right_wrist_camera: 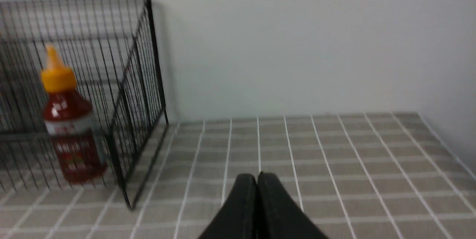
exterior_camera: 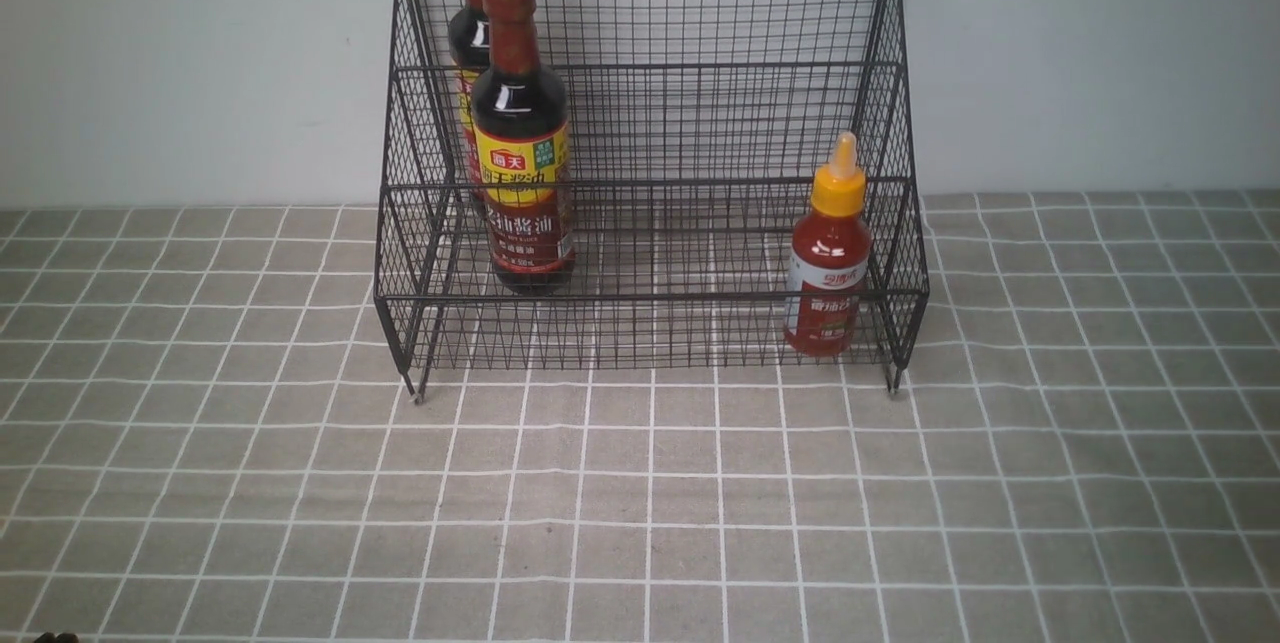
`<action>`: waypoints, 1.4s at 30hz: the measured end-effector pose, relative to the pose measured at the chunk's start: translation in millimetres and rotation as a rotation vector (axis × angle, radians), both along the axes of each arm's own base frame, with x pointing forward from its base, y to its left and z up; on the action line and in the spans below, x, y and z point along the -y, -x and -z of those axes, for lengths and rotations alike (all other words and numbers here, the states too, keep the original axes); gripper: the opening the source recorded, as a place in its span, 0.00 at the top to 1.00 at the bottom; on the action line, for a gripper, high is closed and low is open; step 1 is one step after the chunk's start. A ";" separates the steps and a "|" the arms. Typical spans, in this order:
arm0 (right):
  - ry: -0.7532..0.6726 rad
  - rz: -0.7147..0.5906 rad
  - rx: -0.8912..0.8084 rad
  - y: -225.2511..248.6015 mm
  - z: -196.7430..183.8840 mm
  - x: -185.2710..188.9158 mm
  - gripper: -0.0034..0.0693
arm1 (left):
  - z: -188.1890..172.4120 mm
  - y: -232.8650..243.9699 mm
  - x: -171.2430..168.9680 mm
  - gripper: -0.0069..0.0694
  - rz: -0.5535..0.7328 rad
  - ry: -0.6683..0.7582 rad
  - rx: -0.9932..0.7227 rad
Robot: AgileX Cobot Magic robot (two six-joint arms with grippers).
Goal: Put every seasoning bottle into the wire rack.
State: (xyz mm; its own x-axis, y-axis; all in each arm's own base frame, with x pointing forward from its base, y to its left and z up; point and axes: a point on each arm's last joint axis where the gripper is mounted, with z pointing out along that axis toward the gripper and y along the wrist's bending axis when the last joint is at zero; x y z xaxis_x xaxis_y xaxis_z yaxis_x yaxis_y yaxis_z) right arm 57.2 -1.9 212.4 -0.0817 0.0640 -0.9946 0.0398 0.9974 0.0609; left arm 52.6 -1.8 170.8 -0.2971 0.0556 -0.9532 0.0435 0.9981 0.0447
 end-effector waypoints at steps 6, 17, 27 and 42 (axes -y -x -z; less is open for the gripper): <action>0.010 -0.008 -0.106 2.0 30.6 -0.5 0.97 | 0.2 0.1 0.0 0.92 0.000 0.000 -0.002; 0.021 -0.049 -0.106 2.3 30.5 -2.8 0.97 | -0.1 0.1 0.0 0.92 0.000 -0.001 -0.002; 0.017 -0.049 -0.109 2.4 30.5 -2.9 0.97 | -0.1 0.1 0.0 0.92 0.000 -0.001 -0.002; 0.022 -0.050 -0.109 2.4 30.5 -2.9 0.97 | -0.1 0.1 0.0 0.92 0.000 -0.001 -0.002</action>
State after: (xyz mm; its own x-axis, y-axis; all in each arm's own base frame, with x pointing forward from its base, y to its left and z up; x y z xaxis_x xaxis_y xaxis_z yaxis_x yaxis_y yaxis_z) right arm 54.8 1.1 181.9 -0.1917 0.0350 -0.9808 -0.0050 0.9993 0.0367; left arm 52.5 -1.7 170.8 -0.2986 0.0565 -0.9527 0.0435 0.9980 0.0456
